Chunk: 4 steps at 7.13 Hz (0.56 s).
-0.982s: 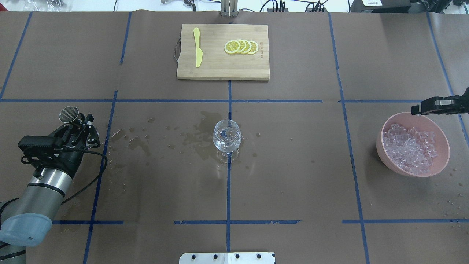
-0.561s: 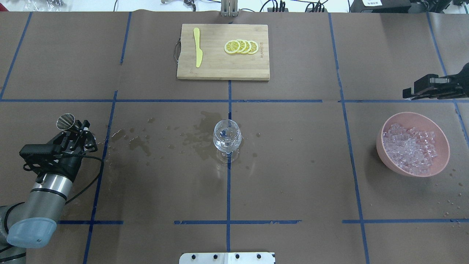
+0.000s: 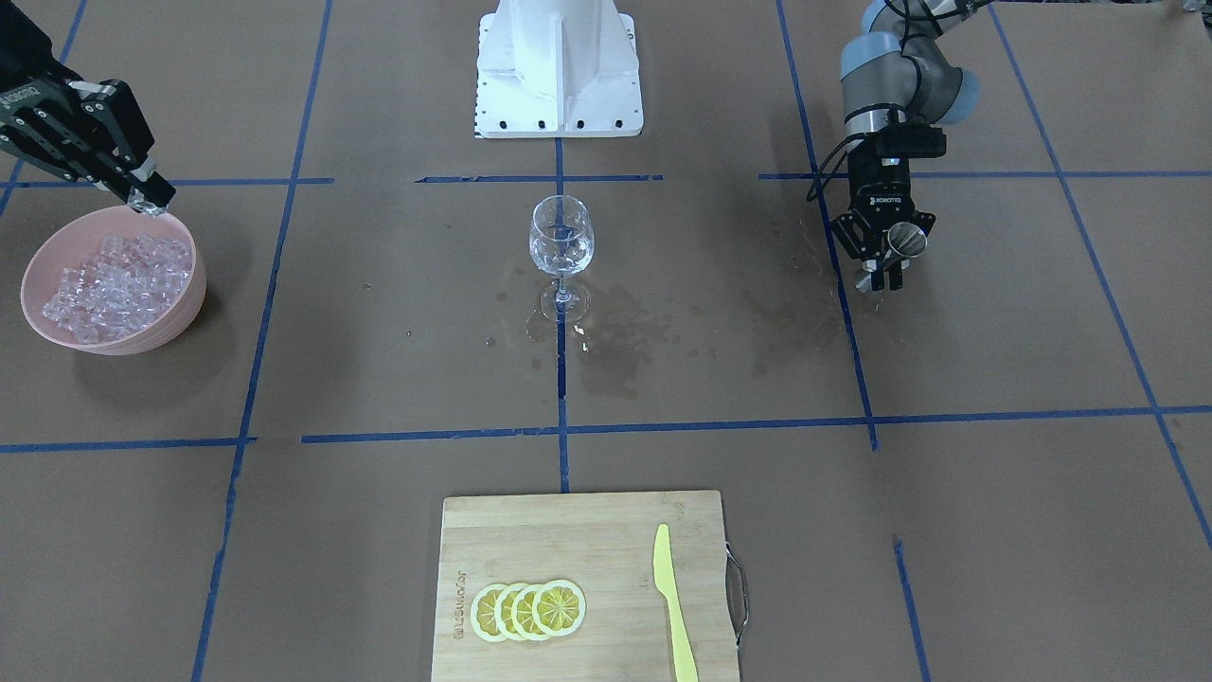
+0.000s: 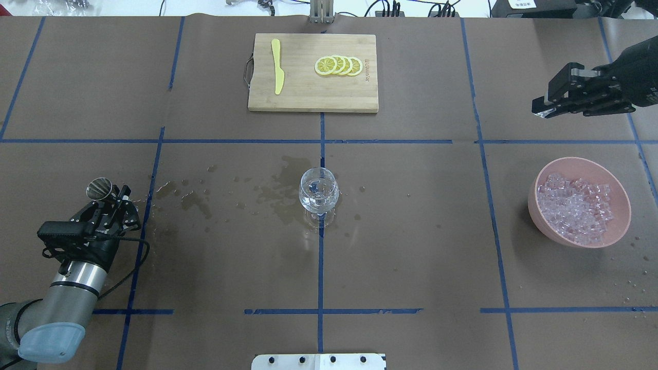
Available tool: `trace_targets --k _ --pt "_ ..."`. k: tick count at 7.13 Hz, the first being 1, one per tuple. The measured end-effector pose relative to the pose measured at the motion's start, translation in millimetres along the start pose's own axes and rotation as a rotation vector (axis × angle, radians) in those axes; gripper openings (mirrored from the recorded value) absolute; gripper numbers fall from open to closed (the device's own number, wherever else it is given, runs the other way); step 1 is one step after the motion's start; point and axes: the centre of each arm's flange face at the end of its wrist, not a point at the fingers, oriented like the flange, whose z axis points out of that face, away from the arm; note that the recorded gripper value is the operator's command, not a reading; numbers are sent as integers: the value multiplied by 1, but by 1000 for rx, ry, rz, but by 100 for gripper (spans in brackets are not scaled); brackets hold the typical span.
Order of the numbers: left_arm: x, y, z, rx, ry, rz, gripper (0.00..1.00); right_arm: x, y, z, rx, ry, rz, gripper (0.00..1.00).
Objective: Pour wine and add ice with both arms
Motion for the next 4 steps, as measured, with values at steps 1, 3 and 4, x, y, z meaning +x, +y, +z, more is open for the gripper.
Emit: trace_targets --k 1,3,4 --pt "-1 8 -3 -6 3 0 0 -8 3 2 -9 -9 0 0" --pt "1 16 -9 -18 13 -24 0 -20 7 7 -19 -20 8 0" --pt "2 19 -12 -24 17 -35 0 -24 9 9 -22 -23 10 0"
